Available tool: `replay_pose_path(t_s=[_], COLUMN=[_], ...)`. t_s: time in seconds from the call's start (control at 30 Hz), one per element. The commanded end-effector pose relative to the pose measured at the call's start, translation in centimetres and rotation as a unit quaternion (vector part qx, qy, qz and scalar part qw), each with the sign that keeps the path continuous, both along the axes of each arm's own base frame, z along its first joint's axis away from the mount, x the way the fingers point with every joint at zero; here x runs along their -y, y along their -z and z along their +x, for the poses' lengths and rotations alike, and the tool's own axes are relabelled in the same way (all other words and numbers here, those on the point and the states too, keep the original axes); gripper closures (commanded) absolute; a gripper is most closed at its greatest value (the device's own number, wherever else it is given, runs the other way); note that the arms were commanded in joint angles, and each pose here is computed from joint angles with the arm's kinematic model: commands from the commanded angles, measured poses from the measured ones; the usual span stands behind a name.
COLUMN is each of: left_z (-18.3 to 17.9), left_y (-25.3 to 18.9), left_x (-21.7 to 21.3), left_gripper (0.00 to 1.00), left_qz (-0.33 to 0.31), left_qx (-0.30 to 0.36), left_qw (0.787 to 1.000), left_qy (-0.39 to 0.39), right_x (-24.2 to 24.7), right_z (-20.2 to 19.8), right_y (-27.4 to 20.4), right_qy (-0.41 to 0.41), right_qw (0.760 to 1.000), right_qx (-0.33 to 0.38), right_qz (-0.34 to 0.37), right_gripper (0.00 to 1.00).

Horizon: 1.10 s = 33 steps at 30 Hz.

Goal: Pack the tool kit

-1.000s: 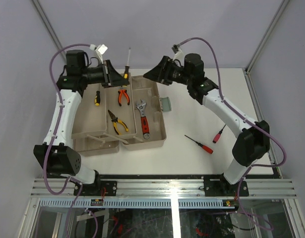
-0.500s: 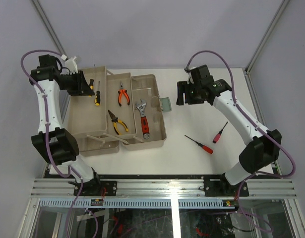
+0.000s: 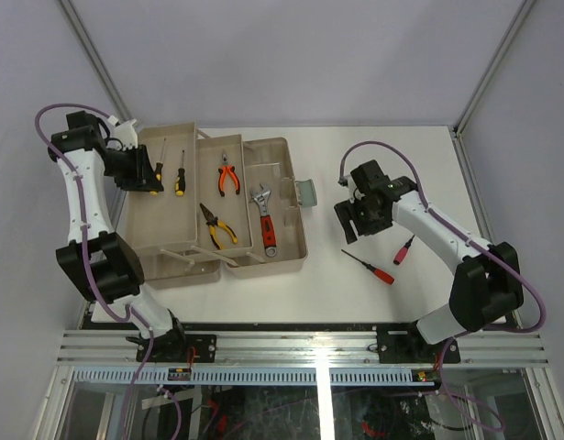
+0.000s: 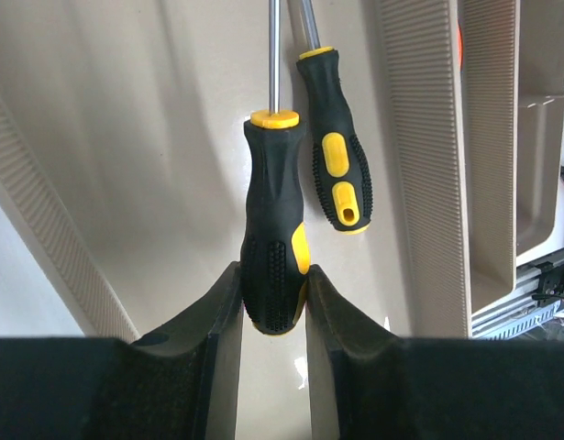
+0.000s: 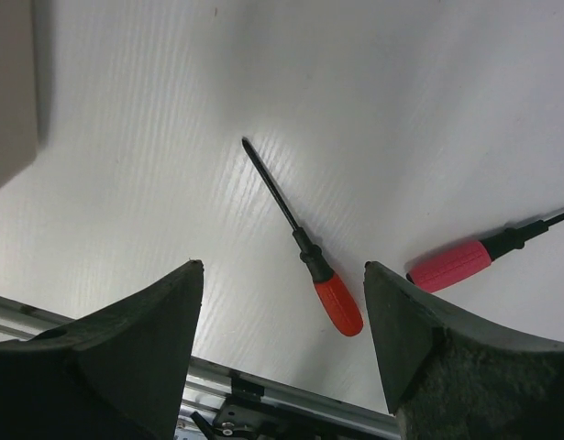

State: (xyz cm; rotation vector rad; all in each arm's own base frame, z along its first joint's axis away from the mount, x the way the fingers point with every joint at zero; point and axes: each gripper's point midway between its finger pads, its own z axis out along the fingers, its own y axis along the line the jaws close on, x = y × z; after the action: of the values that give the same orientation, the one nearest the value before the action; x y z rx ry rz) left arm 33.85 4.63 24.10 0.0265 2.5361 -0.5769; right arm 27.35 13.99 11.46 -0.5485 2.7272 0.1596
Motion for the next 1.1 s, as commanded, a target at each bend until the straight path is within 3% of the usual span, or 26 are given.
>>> replay_pose_path(t_s=[0.0,0.1,0.33,0.6,0.8,0.9,0.97,1.07], left_z=[-0.2,-0.2,-0.2,-0.3,-0.2,-0.3,-0.3,-0.3], left_y=[1.4,1.6,2.3,2.6,2.7,2.8,2.8,2.7], left_x=[-0.4,-0.3,-0.1,-0.1,-0.2,-0.2,-0.2,-0.1], left_gripper=[1.0,1.0,0.89,0.82,0.63,0.48,0.39,0.35], left_qz=[-0.001,-0.008,-0.027,-0.028,-0.025,-0.025,-0.027,-0.028], left_qx=[-0.03,-0.036,-0.065,-0.073,-0.073,-0.077,-0.078,-0.076], left_qw=[1.0,0.999,0.997,0.997,0.997,0.996,0.996,0.996], left_qy=[-0.005,-0.009,-0.028,-0.029,-0.027,-0.027,-0.026,-0.026], right_x=[0.3,0.9,3.1,4.2,4.7,4.8,5.0,4.9], right_z=[-0.5,-1.1,-1.8,-3.2,-4.4,-4.8,-5.2,-5.6], right_y=[1.1,3.0,6.6,9.8,10.7,11.2,11.7,12.2], right_qy=[-0.042,-0.059,-0.089,-0.096,-0.094,-0.093,-0.093,-0.09], right_qw=[0.999,0.998,0.99,0.982,0.976,0.973,0.969,0.964], right_qx=[0.006,-0.011,-0.05,-0.101,-0.14,-0.158,-0.174,-0.198], right_qz=[-0.009,-0.026,-0.096,-0.124,-0.138,-0.143,-0.149,-0.151], right_gripper=[0.23,0.23,0.25,0.28,0.32,0.4,0.51,0.75])
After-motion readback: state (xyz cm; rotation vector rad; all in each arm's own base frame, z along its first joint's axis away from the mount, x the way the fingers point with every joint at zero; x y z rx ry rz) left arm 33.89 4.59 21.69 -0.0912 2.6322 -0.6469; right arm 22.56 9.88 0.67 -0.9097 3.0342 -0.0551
